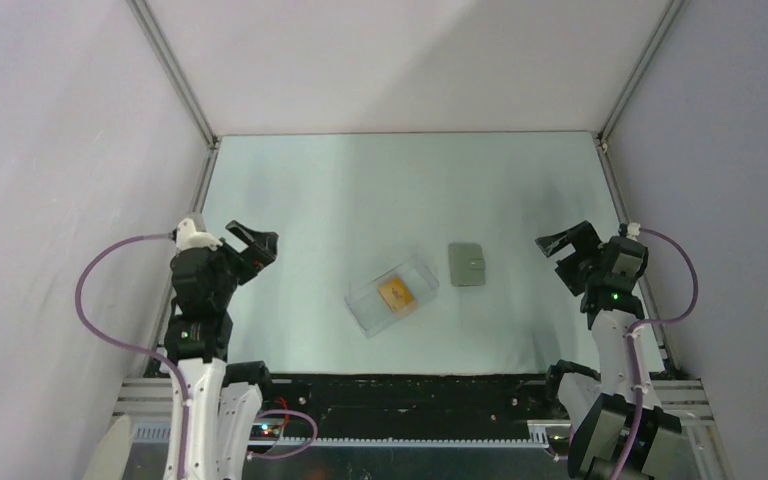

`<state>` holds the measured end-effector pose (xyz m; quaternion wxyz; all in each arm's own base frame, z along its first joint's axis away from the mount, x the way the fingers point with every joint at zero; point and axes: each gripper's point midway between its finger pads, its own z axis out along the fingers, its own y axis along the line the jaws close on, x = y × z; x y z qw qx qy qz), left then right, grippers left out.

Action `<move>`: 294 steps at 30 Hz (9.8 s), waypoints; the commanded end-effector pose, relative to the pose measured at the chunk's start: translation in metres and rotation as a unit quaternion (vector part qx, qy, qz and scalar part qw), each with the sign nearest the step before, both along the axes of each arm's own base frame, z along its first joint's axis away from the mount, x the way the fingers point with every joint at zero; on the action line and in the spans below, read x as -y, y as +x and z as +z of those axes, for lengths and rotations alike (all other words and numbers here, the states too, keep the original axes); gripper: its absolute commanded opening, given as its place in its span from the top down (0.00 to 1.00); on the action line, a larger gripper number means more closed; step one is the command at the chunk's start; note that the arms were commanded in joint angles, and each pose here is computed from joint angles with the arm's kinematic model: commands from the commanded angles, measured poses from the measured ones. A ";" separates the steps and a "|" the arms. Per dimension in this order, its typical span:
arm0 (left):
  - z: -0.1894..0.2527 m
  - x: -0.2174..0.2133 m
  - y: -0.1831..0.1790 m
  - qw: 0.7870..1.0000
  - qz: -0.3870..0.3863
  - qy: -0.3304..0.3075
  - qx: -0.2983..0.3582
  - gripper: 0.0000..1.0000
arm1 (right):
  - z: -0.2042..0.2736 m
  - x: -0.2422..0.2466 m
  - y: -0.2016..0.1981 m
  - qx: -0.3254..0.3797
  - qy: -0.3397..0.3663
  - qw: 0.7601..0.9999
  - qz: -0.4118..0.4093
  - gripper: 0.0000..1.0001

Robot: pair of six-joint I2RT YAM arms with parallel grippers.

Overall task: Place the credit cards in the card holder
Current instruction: Open the card holder at the center of the board.

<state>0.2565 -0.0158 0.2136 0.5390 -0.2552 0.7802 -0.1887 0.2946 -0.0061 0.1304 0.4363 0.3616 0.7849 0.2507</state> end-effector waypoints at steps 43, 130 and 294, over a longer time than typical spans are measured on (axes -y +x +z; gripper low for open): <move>0.057 0.241 -0.002 0.935 -0.337 -0.105 -0.034 0.02 | -0.120 -0.139 0.007 -0.354 -0.232 0.846 0.325 0.46; -0.001 0.287 -0.055 0.907 -0.395 -0.091 -0.118 1.00 | 0.128 -0.253 -0.063 -0.045 -0.126 0.887 0.443 0.06; 0.081 0.305 -0.196 0.388 -0.783 0.184 0.450 0.84 | 0.201 -0.268 -0.228 0.123 0.080 0.566 0.811 1.00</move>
